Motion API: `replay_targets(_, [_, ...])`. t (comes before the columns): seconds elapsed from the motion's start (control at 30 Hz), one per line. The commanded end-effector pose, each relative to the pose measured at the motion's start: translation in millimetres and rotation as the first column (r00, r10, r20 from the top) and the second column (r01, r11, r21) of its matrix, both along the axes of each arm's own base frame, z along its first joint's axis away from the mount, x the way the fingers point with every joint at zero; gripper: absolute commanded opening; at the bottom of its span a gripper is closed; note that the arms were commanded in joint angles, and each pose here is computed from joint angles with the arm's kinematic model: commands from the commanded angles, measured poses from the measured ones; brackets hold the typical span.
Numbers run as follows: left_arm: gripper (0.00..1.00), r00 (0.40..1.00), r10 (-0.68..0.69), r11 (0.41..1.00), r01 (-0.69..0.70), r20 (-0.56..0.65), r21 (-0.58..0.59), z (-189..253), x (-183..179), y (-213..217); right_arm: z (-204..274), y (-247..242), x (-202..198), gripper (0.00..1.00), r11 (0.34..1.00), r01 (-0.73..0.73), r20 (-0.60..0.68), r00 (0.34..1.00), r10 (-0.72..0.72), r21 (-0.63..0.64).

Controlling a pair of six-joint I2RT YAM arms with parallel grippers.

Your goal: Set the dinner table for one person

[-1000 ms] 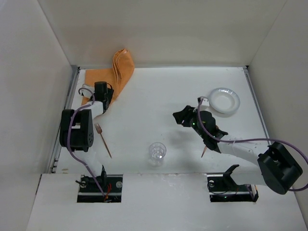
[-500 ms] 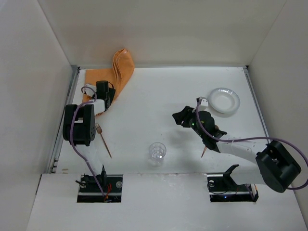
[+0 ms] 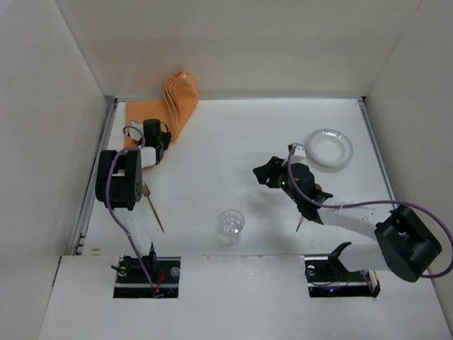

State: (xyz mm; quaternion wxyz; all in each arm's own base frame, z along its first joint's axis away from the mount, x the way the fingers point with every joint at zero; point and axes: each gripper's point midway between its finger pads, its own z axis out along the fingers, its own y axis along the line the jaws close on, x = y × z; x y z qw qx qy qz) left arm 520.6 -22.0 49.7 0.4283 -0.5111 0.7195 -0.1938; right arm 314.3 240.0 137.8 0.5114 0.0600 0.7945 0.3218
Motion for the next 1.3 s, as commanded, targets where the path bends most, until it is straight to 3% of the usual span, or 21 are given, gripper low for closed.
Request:
replay_targets(0.0, [0.05,0.986,-0.069,0.997,0.072,0.15,-0.02,40.6,18.3,-22.2,18.7,7.4,8.6,0.56,0.999,-0.006,0.044,0.999,0.004,0.044])
replay_targets(0.13, [0.04,0.967,-0.124,0.992,0.128,0.221,-0.003,65.5,12.1,-42.6,14.1,8.1,10.4,0.56,0.999,-0.004,0.035,0.999,0.002,0.038])
replay_targets(0.3, [0.02,0.908,-0.289,0.957,0.284,0.302,0.059,95.8,-4.4,-95.5,13.5,3.2,14.0,0.56,0.999,0.022,0.04,0.999,-0.024,0.031])
replay_targets(0.63, [0.01,0.684,-0.647,0.755,0.637,0.337,0.156,109.1,-58.1,-247.5,8.2,-30.0,24.0,0.56,0.987,0.163,0.04,0.986,-0.163,0.0])
replay_targets(1.03, [0.03,0.525,-0.775,0.566,0.824,0.353,0.019,77.8,-144.8,-363.7,-13.9,-62.0,33.5,0.59,0.956,0.291,-0.031,0.956,-0.292,-0.045])
replay_targets(1.13, [0.07,0.518,-0.777,0.539,0.841,0.357,-0.047,76.0,-161.4,-382.5,-8.1,-77.3,34.7,0.59,0.937,0.347,-0.013,0.937,-0.348,-0.029])
replay_targets(1.27, [0.27,0.552,-0.752,0.562,0.822,0.36,-0.087,77.3,-172.7,-390.4,-0.2,-105.2,31.9,0.59,0.904,0.428,0.004,0.904,-0.428,0.003])
